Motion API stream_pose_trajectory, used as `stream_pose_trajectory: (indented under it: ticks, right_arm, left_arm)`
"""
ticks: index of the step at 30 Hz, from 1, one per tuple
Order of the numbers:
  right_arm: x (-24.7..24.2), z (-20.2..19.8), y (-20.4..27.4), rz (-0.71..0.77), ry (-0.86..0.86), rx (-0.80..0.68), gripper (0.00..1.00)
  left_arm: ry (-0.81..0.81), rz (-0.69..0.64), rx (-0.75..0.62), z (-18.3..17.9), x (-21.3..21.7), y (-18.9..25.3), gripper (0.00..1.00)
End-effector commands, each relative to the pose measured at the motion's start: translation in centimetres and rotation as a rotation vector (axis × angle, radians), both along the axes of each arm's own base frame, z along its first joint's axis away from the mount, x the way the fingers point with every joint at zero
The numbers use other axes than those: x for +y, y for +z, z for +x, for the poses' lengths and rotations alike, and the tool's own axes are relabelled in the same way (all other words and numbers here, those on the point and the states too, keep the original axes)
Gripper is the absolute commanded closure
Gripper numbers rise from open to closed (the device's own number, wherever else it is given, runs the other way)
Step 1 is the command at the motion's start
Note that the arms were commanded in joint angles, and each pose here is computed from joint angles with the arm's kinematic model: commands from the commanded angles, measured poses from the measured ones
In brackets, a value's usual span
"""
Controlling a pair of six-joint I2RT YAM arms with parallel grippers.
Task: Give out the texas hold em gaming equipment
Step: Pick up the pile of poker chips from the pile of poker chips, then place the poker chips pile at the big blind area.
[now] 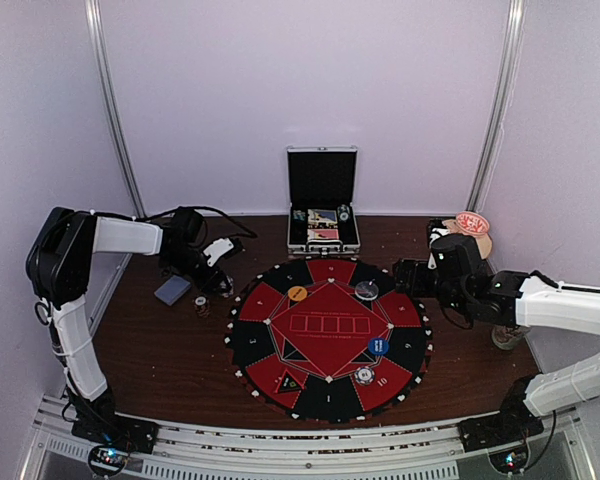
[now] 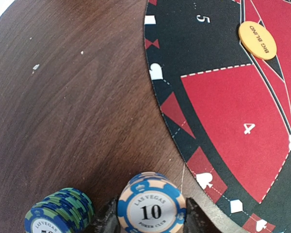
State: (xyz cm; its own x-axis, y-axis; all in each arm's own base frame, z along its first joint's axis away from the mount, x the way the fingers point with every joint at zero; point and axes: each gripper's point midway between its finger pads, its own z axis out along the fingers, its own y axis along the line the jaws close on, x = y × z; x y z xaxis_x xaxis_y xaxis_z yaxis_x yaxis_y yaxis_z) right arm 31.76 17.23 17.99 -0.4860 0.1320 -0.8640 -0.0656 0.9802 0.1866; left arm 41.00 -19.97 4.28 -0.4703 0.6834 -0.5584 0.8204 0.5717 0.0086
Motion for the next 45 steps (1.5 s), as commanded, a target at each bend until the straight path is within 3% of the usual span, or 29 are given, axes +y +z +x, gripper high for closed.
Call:
stream_pose_trajectory:
  ticks: [1, 9, 26, 34, 45]
  right_arm:
    - [-0.3, 0.1, 0.3, 0.000, -0.002, -0.016, 0.00]
    - [-0.3, 0.0, 0.3, -0.001, -0.002, -0.017, 0.01]
    - [-0.2, 0.2, 0.0, -0.003, -0.002, -0.012, 0.00]
    - [-0.2, 0.2, 0.0, -0.003, -0.003, -0.012, 0.01]
    - [-0.2, 0.2, 0.0, -0.004, -0.004, -0.011, 0.01]
  left_arm:
    - [-0.001, -0.003, -0.020, 0.5, 0.0, 0.5, 0.58]
    - [-0.001, -0.007, -0.032, 0.5, 0.1, 1.1, 0.72]
    - [-0.065, -0.107, -0.136, -0.4, -2.0, 6.2, 0.73]
    - [-0.180, -0.111, -0.133, -2.6, -6.7, 5.2, 0.73]
    - [-0.197, -0.138, -0.104, -2.7, -11.3, 3.1, 0.73]
